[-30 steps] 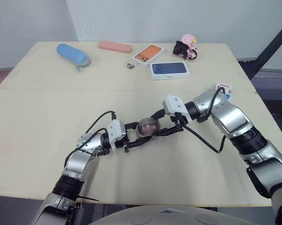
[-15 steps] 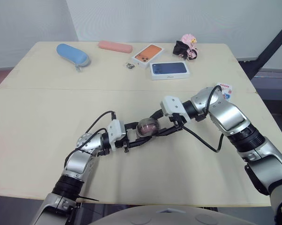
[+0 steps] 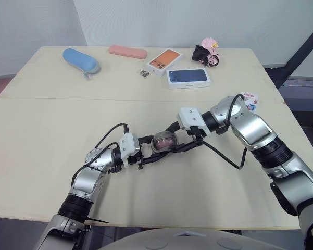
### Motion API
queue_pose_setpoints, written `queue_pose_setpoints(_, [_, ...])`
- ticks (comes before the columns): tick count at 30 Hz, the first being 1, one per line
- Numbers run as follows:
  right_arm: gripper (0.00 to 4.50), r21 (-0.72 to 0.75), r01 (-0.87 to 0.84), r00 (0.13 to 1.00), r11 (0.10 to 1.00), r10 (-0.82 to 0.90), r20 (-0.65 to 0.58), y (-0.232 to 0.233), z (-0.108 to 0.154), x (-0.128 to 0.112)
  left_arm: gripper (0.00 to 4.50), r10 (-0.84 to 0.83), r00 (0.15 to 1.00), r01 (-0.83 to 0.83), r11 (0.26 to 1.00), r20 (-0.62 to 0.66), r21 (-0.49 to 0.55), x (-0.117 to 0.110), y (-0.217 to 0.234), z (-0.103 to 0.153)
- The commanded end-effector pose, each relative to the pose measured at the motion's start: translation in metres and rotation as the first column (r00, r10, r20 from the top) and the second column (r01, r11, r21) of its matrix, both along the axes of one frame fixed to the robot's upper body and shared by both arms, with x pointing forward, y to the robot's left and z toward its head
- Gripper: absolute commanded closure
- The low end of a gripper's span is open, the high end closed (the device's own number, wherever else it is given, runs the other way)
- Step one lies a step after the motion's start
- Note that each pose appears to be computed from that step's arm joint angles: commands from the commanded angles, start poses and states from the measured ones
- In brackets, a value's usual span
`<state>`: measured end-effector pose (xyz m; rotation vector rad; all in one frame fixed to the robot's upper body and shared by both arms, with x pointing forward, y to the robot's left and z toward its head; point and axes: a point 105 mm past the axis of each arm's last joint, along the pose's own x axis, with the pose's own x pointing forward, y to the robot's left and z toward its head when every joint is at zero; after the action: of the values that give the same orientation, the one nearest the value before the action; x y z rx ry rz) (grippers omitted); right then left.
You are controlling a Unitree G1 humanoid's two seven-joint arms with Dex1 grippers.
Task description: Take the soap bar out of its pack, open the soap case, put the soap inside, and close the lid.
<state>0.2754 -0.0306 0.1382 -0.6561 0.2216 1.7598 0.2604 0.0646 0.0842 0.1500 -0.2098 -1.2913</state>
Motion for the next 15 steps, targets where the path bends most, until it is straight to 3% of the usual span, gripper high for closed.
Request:
queue_pose_setpoints(1, [0.04, 0.005, -0.026, 0.999, 1.000, 0.026, 0.046, 0.003, 0.010, -0.001, 2.57, 0.009, 1.000, -0.010, 1.000, 0.007, 0.019, 0.001, 0.001, -0.002])
queue_pose_setpoints(15, [0.04, -0.046, 0.065, 0.998, 0.997, -0.064, 0.022, -0.030, -0.005, 0.005, 2.57, 0.010, 1.000, -0.010, 1.000, 0.011, 0.020, 0.001, 0.001, -0.002])
